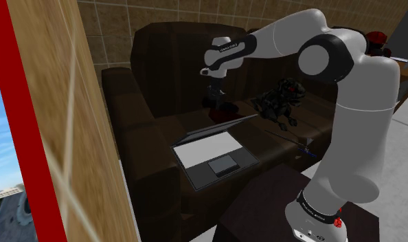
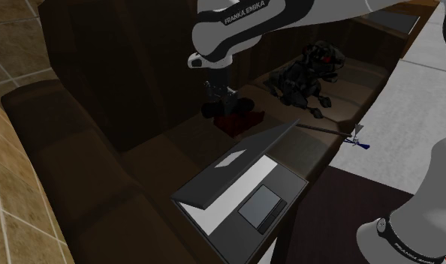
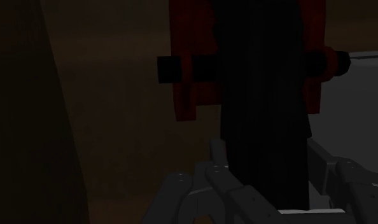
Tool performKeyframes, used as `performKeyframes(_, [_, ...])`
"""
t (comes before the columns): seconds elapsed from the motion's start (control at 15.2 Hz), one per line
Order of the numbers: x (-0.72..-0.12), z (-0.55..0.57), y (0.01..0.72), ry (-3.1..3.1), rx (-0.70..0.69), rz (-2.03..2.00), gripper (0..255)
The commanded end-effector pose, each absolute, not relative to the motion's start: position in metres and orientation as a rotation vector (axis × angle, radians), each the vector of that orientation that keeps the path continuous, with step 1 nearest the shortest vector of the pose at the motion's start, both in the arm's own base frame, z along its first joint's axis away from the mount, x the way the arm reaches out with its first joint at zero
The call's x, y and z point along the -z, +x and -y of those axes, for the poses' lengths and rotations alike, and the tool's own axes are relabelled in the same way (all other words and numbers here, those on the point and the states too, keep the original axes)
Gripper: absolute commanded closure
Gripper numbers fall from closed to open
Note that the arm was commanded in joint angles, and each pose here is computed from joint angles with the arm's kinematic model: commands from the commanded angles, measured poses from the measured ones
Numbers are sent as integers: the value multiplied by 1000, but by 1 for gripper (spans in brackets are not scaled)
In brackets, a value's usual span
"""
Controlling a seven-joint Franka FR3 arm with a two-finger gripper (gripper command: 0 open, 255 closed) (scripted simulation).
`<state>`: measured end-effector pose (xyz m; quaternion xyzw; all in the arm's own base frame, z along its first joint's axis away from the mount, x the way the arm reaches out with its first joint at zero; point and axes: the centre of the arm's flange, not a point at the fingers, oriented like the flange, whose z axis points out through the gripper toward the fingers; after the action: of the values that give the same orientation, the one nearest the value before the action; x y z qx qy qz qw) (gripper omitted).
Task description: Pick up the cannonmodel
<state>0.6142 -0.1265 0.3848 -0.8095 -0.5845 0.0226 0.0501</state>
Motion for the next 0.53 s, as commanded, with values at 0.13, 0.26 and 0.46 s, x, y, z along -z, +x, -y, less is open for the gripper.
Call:
performKeyframes(0.13, [-407, 127, 614, -2466, -68, 1780, 255])
performKeyframes(0.26, [-417, 127, 614, -2466, -68, 1780, 255])
performKeyframes(0.46, [-429, 127, 614, -2466, -68, 1780, 255])
